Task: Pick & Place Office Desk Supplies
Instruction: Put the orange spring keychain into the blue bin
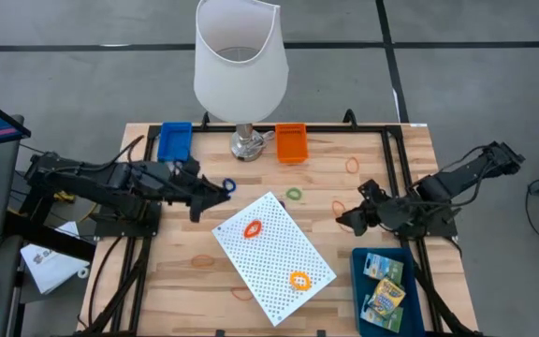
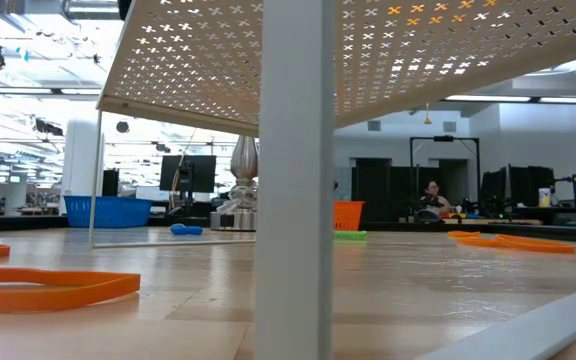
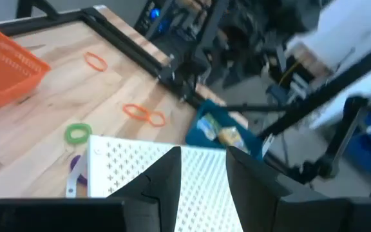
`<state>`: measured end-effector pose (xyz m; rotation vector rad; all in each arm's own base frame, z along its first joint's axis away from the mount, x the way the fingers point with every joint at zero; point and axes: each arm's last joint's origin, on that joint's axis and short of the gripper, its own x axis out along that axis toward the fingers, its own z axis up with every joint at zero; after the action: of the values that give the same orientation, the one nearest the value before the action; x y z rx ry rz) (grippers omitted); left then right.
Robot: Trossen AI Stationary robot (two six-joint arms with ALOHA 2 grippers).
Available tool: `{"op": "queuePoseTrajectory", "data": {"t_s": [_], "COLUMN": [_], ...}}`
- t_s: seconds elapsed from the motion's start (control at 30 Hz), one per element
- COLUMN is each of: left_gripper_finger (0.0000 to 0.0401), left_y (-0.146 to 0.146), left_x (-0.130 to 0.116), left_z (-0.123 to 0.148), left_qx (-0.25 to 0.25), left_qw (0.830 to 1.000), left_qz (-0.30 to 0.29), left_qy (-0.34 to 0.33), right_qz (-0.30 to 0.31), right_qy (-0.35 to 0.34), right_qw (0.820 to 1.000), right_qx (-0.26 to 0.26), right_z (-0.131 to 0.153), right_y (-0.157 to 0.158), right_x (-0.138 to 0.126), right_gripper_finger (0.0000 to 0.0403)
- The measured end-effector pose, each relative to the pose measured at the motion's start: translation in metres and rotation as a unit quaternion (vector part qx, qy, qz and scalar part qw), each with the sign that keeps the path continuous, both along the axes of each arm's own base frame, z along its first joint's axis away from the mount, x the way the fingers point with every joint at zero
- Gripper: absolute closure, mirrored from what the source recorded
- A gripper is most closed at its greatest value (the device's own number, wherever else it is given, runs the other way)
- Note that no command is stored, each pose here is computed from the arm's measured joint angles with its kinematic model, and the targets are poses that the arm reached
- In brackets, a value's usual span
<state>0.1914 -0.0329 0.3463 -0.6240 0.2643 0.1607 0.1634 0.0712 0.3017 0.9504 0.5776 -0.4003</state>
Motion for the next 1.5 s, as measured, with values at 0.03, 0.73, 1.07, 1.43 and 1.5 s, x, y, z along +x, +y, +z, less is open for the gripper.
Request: {"op": "queuePoseTrajectory", "data": {"t_s": [0.03,0.73,1.07,1.43,1.5], "left_gripper_finger": [0.0284,0.0147,0.0184,0.0212,0.0216], "left_y": [-0.004,-0.056,-0.043,-0.04,-0.041], "left_x": [0.0,0.056,0.077,0.094,0.097], "left_z": [-0.001,-0.074,-0.091,-0.116,-0.119], "left_qx": [0.012,0.216,0.212,0.229,0.229], "left_qw": [1.0,0.955,0.954,0.941,0.941], "left_qz": [-0.008,-0.106,-0.074,-0.069,-0.068], "left_qy": [0.005,0.173,0.198,0.239,0.24], "right_qz": [-0.002,-0.003,-0.002,-0.001,-0.001], "right_qy": [-0.001,-0.017,-0.013,-0.013,-0.013], "right_qw": [1.0,1.0,1.0,1.0,1.0], "right_qx": [-0.001,0.014,0.01,0.007,0.007], "right_z": [0.0,0.006,0.006,0.006,0.006], "right_y": [-0.001,-0.006,-0.007,-0.007,-0.007], "right_x": [0.0,-0.007,-0.007,-0.007,-0.007], "right_gripper_finger": [0.0209,0.0209,0.0209,0.0209,0.0209]}}
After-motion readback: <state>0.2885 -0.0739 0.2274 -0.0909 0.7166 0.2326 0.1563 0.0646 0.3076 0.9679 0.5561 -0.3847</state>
